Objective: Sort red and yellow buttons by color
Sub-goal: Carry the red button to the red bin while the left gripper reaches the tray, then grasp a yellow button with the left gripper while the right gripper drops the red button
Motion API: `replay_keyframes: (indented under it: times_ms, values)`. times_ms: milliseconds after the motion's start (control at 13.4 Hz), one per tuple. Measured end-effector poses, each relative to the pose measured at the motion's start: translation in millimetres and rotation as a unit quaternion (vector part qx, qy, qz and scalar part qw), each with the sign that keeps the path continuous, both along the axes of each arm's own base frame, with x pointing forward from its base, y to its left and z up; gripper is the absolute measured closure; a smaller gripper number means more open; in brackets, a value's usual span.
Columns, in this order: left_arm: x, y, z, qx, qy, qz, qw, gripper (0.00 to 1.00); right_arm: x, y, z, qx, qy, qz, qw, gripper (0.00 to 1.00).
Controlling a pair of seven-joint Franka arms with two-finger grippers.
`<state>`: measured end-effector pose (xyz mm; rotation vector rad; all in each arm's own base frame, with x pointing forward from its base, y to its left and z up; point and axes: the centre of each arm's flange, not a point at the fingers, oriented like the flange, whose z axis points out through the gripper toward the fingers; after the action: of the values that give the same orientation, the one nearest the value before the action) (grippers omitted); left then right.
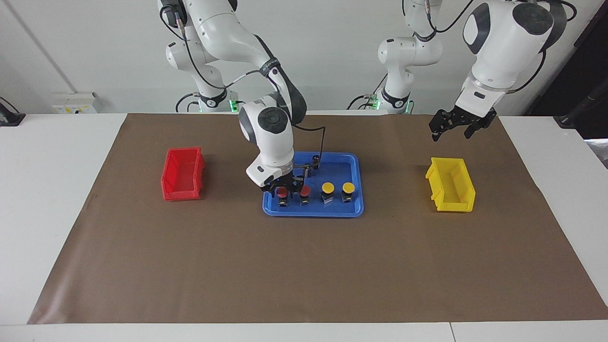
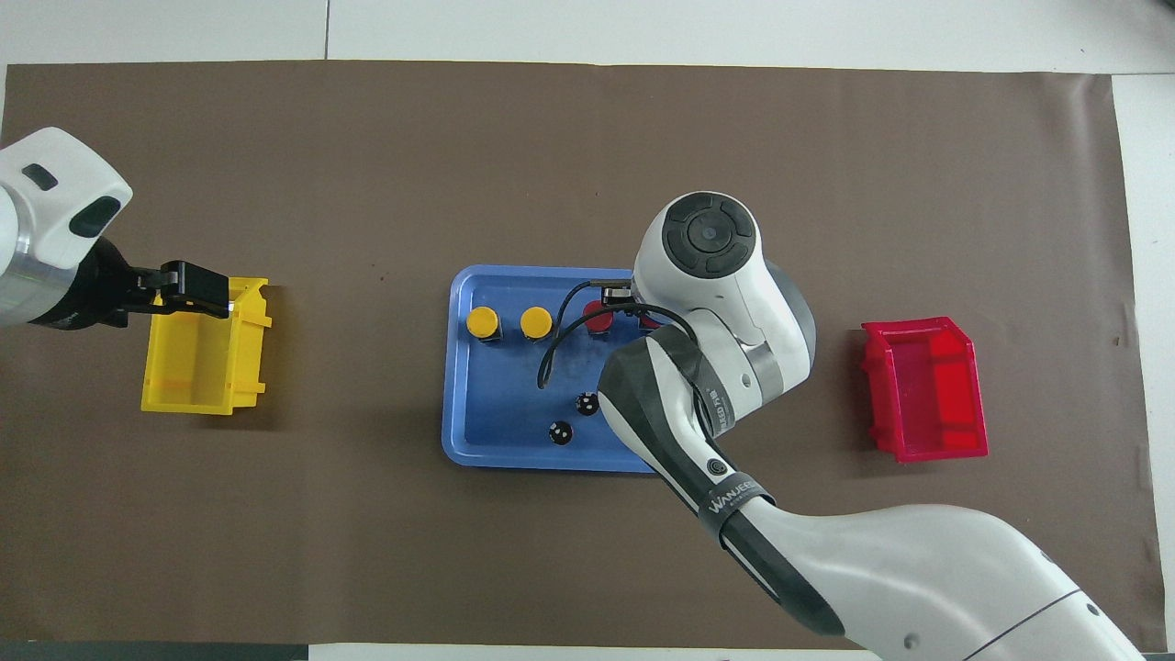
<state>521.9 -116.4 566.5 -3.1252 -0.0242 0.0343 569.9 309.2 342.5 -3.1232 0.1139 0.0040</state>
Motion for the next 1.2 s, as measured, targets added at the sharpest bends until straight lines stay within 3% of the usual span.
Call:
replay_keyframes:
  times_ms: [75,299,449,599,823,1048,1197]
  values:
    - [0.2,-11.8,-6.0,-0.001,-0.006,0.007,1.0,0.0,0.0,0.0,-0.1,0.0,0.0,0.0,1.0,0.59]
    - [1.3,-44.6,-27.8,-0.016,-0.029,0.033,0.999,0.0,0.5,-0.6,0.8,0.0,-0.001,0.007,1.0,0.59]
    - [1.6,-70.4,-49.2,-0.021,-0.031,0.043,0.998,0.0,4.0,-3.6,10.4,0.001,-0.002,0.012,1.0,0.59]
    - [4.6,-100.8,-71.4,-0.031,-0.035,0.056,0.997,0.0,14.9,-18.6,41.2,-0.002,0.002,0.019,1.0,0.59]
    - [4.7,-144.4,-104.9,-0.048,-0.03,0.073,0.996,0.0,27.3,-94.1,111.4,-0.005,0.01,0.035,0.999,0.59]
    - [5.3,-164.0,-130.7,-0.056,-0.017,0.079,0.995,0.0,10.8,-208.5,151.4,-0.006,0.047,0.058,0.997,0.59]
    - [6.7,-170.6,-143.6,-0.053,-0.018,0.084,0.995,0.01,-12.8,-262.6,142.8,0.0,0.065,0.072,0.995,0.59]
